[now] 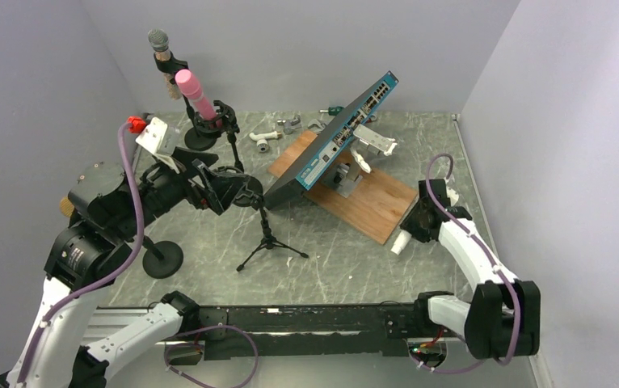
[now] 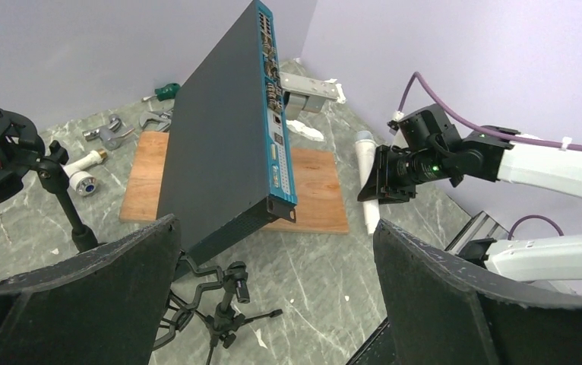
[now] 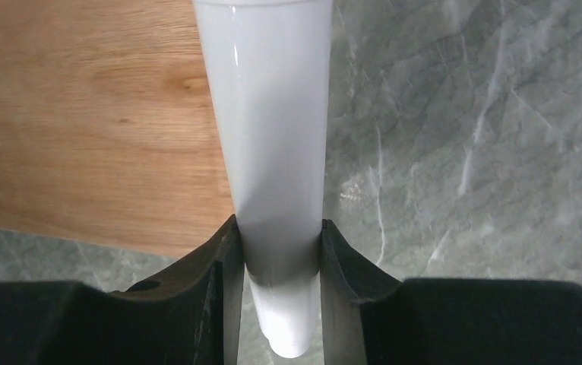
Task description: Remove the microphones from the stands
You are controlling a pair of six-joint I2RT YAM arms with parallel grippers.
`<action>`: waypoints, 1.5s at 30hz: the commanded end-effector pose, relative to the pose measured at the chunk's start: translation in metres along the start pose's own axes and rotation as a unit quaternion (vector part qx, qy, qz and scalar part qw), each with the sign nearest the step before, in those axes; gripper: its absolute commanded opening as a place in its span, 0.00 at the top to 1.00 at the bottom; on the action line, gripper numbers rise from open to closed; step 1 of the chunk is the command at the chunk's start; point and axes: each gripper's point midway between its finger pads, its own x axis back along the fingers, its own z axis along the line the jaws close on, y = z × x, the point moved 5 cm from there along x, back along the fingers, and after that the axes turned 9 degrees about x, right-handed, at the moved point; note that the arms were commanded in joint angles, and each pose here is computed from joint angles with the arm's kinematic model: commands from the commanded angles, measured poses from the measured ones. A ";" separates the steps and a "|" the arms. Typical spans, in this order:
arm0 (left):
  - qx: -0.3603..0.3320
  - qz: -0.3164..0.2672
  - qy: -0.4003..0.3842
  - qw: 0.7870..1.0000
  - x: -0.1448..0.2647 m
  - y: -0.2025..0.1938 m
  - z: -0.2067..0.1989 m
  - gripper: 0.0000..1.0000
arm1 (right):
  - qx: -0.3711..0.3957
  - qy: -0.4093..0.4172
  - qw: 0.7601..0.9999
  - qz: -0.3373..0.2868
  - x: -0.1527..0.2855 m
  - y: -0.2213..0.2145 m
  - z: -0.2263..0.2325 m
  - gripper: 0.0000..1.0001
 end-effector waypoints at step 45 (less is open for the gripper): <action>-0.014 0.013 0.001 1.000 0.004 -0.012 0.005 0.01 | -0.010 0.078 0.996 -0.031 -0.010 0.011 -0.007 0.01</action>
